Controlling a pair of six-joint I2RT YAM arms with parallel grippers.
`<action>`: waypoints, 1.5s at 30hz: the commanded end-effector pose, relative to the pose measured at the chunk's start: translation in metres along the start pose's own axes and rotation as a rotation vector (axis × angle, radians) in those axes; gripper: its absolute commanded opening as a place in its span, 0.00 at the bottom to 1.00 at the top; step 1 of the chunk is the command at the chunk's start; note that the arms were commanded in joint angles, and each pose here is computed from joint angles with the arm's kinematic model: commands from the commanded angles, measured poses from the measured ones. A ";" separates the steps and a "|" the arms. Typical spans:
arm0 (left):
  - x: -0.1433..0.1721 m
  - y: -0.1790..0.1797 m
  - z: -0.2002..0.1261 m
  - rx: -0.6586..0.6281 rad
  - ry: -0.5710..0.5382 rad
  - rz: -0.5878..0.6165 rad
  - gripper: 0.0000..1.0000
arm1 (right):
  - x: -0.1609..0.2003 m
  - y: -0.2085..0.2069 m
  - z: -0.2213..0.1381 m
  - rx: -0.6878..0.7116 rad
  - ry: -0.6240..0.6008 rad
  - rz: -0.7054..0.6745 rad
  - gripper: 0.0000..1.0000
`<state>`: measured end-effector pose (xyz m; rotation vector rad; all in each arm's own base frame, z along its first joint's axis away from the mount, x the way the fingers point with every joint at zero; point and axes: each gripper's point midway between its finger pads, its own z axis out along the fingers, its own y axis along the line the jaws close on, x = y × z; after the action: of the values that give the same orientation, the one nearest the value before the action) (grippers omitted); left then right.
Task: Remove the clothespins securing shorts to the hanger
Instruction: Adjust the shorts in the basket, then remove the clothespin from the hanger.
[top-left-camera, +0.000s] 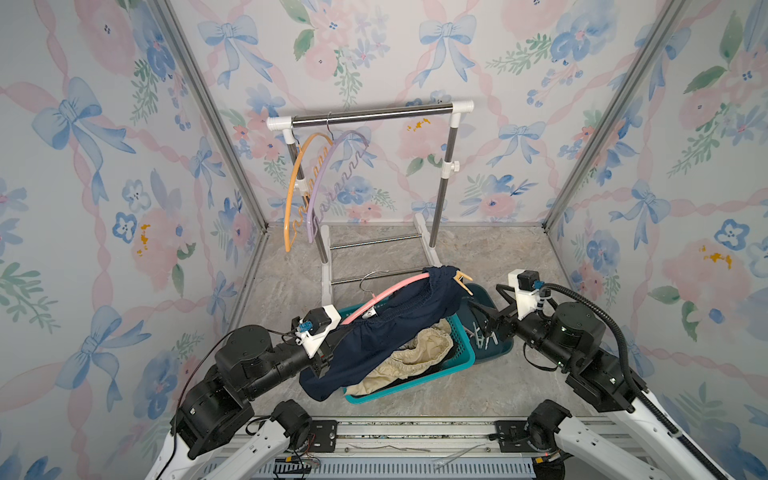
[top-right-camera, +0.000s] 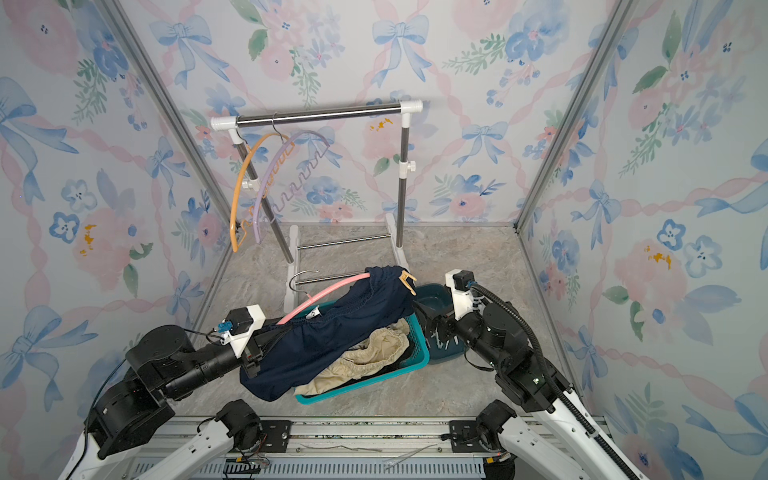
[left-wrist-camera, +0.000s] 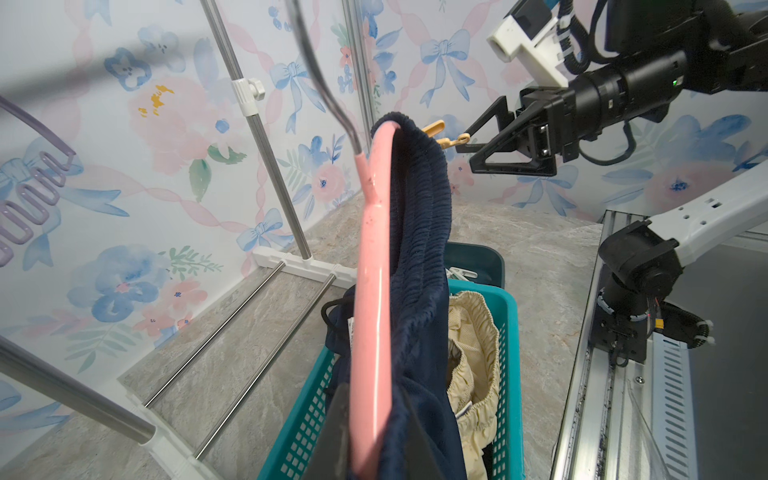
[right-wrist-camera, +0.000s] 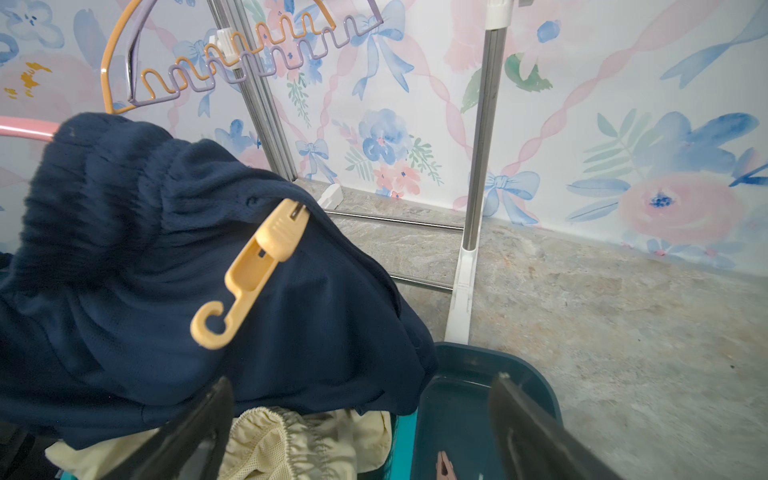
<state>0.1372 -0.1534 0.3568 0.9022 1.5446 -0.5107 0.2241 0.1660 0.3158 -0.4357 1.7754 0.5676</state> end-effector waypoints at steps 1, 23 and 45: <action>-0.028 -0.002 -0.008 0.003 -0.129 0.071 0.00 | -0.004 0.008 0.004 -0.054 -0.027 0.019 0.97; -0.031 -0.015 -0.016 0.072 -0.164 0.032 0.00 | -0.032 0.041 -0.007 -0.215 -0.028 -0.285 0.97; -0.035 -0.012 -0.008 0.080 -0.138 -0.031 0.00 | -0.041 0.045 0.002 -0.234 0.002 -0.453 0.69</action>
<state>0.1271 -0.1644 0.3500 0.9387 1.5477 -0.6161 0.2153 0.2041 0.3546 -0.9449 1.5749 0.4461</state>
